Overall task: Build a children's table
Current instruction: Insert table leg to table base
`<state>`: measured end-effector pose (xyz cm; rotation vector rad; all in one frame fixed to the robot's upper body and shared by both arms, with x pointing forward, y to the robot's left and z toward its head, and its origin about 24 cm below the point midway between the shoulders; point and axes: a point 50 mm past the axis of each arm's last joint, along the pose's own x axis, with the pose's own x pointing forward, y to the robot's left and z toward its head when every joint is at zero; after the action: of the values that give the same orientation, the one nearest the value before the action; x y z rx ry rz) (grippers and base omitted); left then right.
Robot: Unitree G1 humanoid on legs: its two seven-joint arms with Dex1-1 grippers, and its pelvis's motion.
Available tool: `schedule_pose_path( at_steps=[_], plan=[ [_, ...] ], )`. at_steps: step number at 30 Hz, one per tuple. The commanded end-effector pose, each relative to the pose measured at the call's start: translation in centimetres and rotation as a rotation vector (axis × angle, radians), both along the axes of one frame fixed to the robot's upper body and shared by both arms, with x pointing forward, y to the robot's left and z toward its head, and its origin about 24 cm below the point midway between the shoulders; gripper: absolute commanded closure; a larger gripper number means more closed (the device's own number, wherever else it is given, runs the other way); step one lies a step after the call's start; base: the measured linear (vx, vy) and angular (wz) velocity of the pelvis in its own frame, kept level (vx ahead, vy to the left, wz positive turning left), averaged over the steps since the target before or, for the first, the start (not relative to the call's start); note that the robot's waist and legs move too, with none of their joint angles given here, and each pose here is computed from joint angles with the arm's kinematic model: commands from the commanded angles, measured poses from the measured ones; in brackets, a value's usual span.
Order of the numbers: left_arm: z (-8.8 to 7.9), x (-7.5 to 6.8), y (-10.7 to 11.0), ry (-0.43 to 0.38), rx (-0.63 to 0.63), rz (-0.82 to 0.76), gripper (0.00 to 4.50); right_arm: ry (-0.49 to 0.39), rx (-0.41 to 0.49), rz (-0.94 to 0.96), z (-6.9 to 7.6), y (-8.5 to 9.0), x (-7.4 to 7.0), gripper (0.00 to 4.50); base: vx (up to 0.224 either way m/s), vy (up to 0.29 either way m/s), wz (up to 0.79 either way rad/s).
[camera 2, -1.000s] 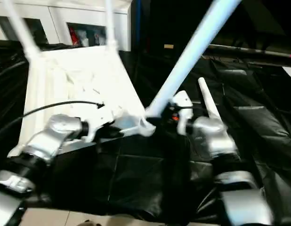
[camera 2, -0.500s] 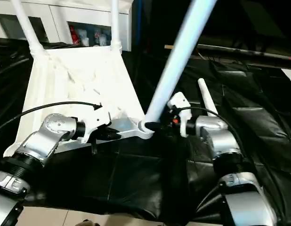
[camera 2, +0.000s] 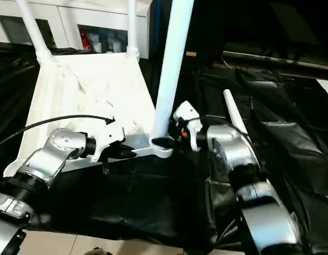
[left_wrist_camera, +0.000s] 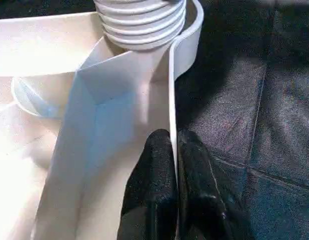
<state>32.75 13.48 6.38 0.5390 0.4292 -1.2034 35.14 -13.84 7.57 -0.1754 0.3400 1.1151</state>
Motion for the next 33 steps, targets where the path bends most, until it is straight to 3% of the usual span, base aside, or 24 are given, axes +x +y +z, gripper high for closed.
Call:
schedule_pose_path(
  at_steps=[1,14,33],
  plan=[
    [-0.2,-0.3,-0.4,0.009,0.018,-0.046,4.5,0.031,-0.034,-0.02,-0.4,-1.1,0.0,1.88,0.0,0.0,0.0],
    [-0.3,-0.3,-0.2,0.016,0.025,-0.051,4.5,0.095,-0.072,0.05,-0.1,-2.6,-0.5,1.88,0.0,0.0,0.0],
    [-0.4,-0.5,-0.3,0.035,0.034,-0.068,4.5,0.093,-0.07,0.016,-0.9,-0.1,0.3,1.88,0.0,0.0,0.0]
  ],
)
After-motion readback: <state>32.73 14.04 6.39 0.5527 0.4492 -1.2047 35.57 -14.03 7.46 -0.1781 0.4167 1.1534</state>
